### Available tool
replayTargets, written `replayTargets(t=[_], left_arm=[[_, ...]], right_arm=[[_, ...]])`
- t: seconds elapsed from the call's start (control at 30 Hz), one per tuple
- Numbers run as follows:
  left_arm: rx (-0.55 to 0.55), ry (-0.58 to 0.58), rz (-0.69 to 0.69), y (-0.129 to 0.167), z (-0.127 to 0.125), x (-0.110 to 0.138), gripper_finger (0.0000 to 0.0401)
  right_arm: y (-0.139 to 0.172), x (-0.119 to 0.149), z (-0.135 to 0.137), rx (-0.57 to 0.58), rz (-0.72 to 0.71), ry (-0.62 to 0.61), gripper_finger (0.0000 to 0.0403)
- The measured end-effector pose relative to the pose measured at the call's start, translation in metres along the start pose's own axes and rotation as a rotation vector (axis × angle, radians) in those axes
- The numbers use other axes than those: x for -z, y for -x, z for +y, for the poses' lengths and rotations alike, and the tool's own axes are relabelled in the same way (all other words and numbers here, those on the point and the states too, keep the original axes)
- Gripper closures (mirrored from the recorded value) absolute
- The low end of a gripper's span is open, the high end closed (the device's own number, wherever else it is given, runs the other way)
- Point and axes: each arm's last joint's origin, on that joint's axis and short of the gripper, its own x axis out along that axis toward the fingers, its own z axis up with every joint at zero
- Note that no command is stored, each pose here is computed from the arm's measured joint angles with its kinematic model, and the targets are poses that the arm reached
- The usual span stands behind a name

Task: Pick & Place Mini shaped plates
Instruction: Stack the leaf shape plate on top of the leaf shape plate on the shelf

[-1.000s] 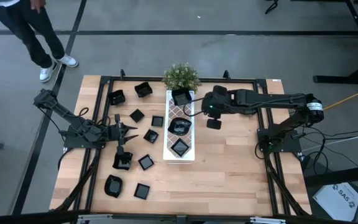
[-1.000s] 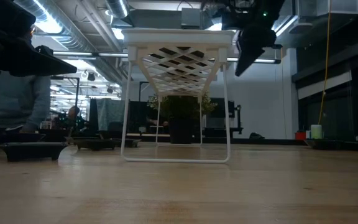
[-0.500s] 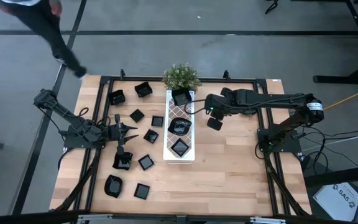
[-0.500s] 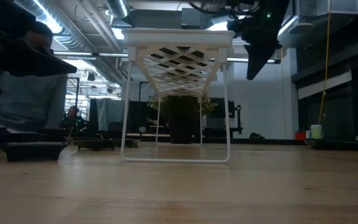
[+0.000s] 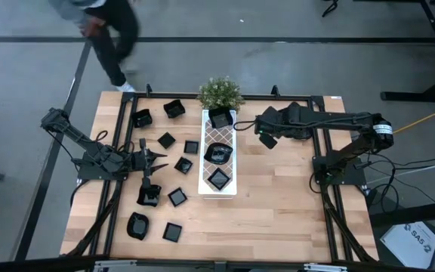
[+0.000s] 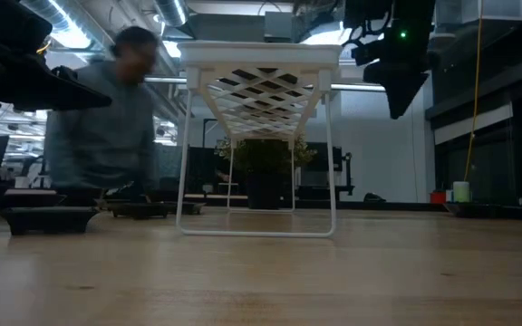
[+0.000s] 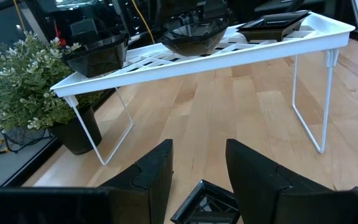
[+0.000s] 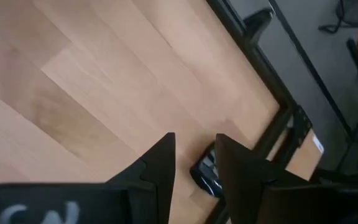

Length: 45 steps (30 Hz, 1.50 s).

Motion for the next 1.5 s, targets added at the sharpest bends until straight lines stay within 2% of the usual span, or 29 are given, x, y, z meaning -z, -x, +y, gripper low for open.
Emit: replayTargets(t=[0.33,0.53,0.83,0.97,1.13,1.3,1.5], left_arm=[[0.000,0.000,0.000,0.000,0.000,0.000,0.0258],[0.000,0.000,0.000,0.000,0.000,0.000,0.0258],[-0.001,0.000,0.000,0.000,0.000,0.000,0.0258],[-0.001,0.000,0.000,0.000,0.000,0.000,0.0258],[0.000,0.000,0.000,0.000,0.000,0.000,0.0258],[-0.001,0.000,0.000,0.000,0.000,0.000,0.0258],[0.000,0.000,0.000,0.000,0.000,0.000,0.0258]], right_arm=[[0.000,0.009,-0.005,0.050,0.072,-0.088,0.0289],[-0.022,0.024,0.003,0.025,0.106,-0.085,0.0289],[-0.051,0.050,0.004,-0.120,0.165,-0.016,0.0289],[-0.058,0.057,0.002,-0.117,0.175,0.024,0.0289],[-0.063,0.063,0.000,-0.107,0.193,0.138,0.0289],[-0.068,0.071,-0.004,-0.089,0.268,0.153,0.0287],[-0.081,0.086,-0.003,-0.090,0.350,0.140,0.0242]])
